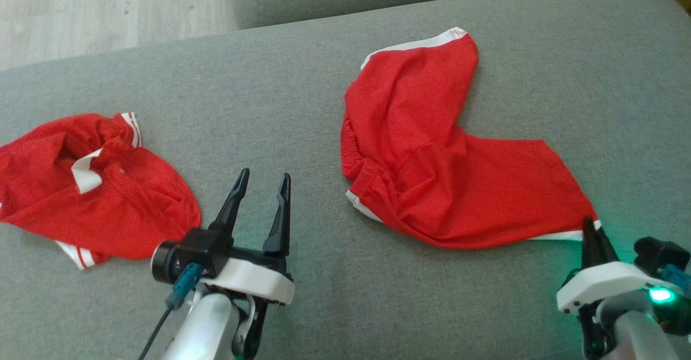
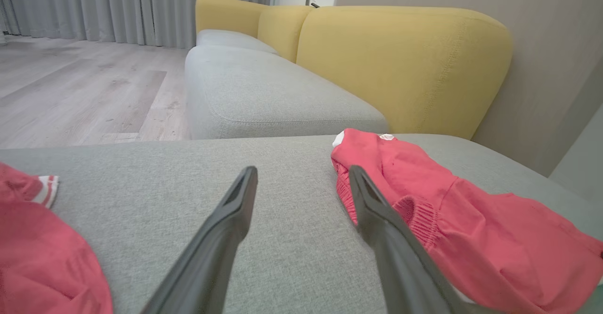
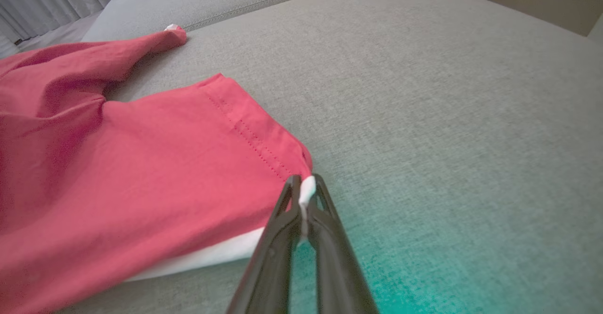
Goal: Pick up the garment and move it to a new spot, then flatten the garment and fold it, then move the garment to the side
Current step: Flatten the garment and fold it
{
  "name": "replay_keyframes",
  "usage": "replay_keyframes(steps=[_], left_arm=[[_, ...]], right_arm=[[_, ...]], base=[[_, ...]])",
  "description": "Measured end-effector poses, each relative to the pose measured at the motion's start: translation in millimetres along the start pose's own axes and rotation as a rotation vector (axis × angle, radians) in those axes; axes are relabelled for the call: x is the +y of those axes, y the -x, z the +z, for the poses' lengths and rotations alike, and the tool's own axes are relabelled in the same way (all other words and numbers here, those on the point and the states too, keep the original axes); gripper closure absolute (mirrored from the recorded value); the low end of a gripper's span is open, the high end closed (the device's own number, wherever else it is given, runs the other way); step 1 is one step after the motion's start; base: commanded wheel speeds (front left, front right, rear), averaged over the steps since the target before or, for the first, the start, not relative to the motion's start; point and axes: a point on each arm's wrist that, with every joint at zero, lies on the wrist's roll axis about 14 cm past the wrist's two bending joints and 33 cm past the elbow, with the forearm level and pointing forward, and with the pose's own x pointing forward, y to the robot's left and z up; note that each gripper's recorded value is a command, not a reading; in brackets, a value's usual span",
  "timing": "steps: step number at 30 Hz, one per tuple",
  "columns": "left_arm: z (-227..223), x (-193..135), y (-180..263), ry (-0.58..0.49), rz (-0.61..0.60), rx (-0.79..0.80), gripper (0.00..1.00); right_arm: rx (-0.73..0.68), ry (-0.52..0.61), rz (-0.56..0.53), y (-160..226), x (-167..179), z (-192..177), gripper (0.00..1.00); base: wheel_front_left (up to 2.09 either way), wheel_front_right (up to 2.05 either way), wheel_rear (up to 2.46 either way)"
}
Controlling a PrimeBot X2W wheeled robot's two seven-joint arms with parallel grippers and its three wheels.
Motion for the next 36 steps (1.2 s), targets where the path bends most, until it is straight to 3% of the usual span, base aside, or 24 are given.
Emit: replay_keyframes(steps=[6,11,16,33,34,35,36], left_arm=[[-12,-21,-10,-0.036,-0.115,0.047,0.0],[-44,-49,-16,-0.125,-0.27,0.204,0.0],[-71,-56,-17,-0.212,-0.354,0.333,0.0],[-82,-79,-23,-0.195,-0.491,0.367,0.0],[-83,-79,-22,-0.2,-0.497,0.368,0.07],[-84,-79,-21,-0.2,-0.501,0.371,0.07],[-84,-80,-21,-0.202,-0.505,0.372,0.41]], right_arm=[[-0.013,0.005,-0.018,-2,-6,4,1.0],[0.002,0.004,-0.022,-4,-7,1,1.0],[-0.001,0.009,-0.023,-8,-7,4,1.0],[0.016,-0.002,-0.041,-10,-13,-1,1.0],[0.016,-0.002,-0.04,-10,-12,-1,1.0],[0.018,-0.002,-0.04,-10,-12,-2,1.0],[0.021,-0.002,-0.04,-10,-13,-3,1.0]], base=[[0.0,0.0,0.0],[0.0,0.0,0.0],[0.0,0.0,0.0],[0.0,0.0,0.0],[0.0,0.0,0.0],[0.0,0.0,0.0],[0.0,0.0,0.0]])
